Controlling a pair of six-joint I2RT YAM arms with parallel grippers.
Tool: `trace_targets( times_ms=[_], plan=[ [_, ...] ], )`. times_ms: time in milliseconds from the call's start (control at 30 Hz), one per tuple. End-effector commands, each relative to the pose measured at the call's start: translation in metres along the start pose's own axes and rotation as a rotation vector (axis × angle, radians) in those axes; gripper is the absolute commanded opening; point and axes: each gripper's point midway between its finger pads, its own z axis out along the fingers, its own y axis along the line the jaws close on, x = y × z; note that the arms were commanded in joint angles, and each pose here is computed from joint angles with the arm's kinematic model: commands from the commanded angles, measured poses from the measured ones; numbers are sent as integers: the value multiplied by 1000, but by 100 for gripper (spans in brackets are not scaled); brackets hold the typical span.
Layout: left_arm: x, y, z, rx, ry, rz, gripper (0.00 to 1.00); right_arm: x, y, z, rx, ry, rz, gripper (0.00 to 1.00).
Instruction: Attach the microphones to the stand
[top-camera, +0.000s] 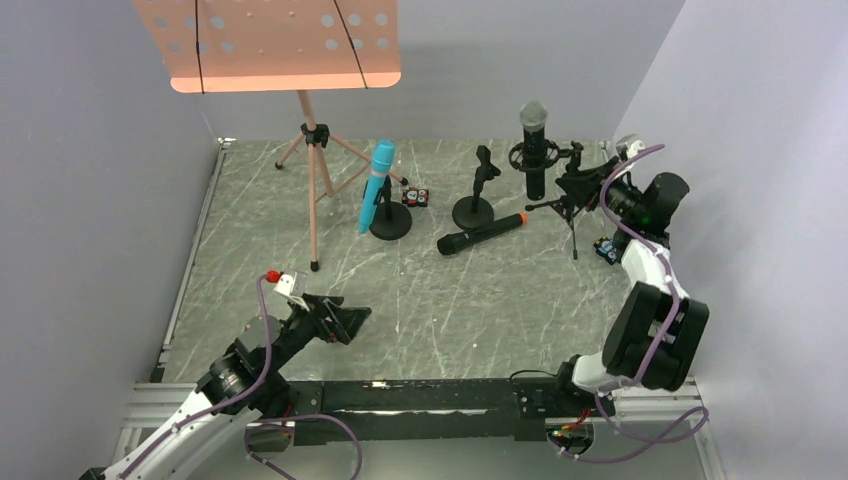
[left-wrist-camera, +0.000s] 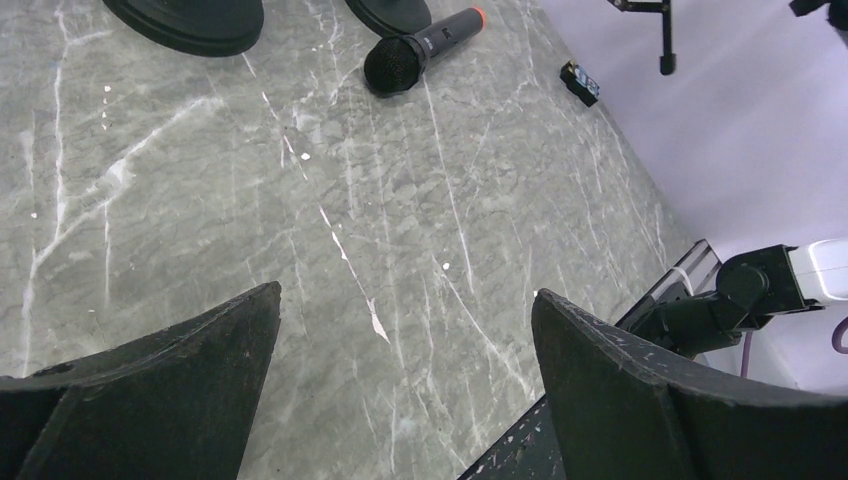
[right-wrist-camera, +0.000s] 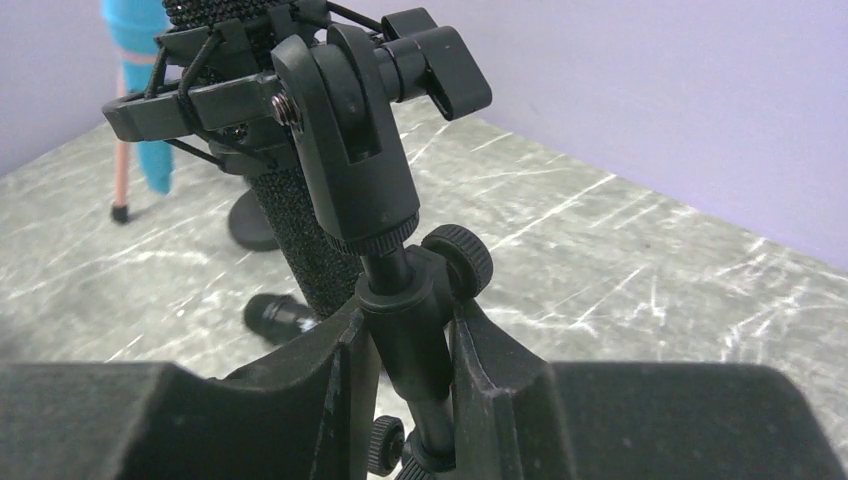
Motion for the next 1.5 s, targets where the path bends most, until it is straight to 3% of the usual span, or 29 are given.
trace_targets(
  times_ms=[0, 200, 400, 833, 1267, 1467],
  plan=[
    [-21, -15, -3, 40, -46, 15, 99, -46, -39, 13, 94, -140, -110, 1],
    [-24, -19, 2, 36, -21, 38, 99, -32, -94, 30, 190, -218, -73, 2],
    [-26, -19, 5, 17, -7, 58, 99, 5, -126, 52, 232, -199, -87, 3],
    [-23, -15, 4, 15, -8, 65, 99, 64, -123, 40, 148, -129, -44, 10],
    [-18, -19, 0, 61, -31, 22, 99, 84, -107, 20, 154, -38, -16, 34],
    [-18, -20, -6, 78, -41, 7, 99, 85, -99, 13, 169, -14, -4, 57]
  ],
)
